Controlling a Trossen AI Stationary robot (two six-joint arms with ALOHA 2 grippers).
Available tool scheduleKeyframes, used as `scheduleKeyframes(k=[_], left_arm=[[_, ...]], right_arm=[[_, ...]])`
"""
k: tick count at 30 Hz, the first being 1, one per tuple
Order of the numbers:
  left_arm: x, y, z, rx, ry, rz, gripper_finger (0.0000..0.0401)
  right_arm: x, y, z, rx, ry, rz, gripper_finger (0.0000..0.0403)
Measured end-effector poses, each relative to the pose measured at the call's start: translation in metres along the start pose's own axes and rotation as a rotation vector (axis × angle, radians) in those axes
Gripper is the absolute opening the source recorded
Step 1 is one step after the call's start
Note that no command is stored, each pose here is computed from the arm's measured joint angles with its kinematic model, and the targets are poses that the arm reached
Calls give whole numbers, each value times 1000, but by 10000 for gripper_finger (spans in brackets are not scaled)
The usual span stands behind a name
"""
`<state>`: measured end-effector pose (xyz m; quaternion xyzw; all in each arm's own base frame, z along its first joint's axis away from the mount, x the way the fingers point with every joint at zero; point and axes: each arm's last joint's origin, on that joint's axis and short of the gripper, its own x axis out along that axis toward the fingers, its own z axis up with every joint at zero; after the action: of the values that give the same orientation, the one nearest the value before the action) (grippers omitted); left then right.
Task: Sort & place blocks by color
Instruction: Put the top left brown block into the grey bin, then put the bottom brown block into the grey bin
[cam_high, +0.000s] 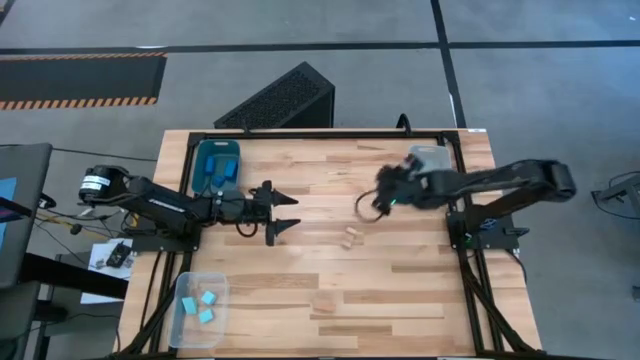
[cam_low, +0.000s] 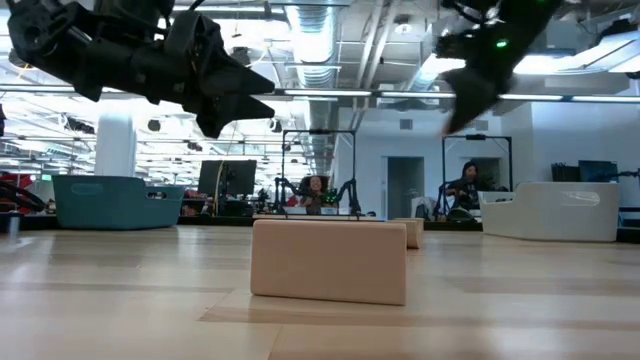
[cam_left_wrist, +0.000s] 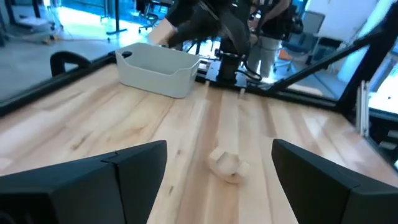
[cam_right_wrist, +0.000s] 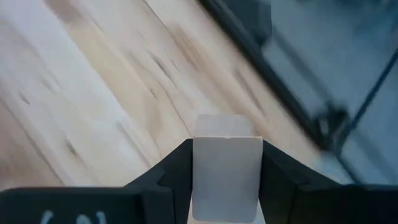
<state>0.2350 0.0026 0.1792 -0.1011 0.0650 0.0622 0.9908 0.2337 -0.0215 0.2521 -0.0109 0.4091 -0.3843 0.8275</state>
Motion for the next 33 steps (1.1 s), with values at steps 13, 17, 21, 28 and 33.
scheduleKeyframes(k=[13,17,21,28,33], left_arm=[[1,9,1,73,8,19,279],[1,9,1,94,12,-8,279],[1,9,1,126,13,-10,279],[1,10,-3,133,54,-5,279],[1,10,-4,137,62,-6,279]], right_arm=[[44,-98,-29,376,516,-240,153],[72,-105,-36,382,667,-223,153],[98,-104,-43,345,767,-233,161],[129,-96,-53,268,854,-257,209],[137,-93,-55,247,861,-254,239]])
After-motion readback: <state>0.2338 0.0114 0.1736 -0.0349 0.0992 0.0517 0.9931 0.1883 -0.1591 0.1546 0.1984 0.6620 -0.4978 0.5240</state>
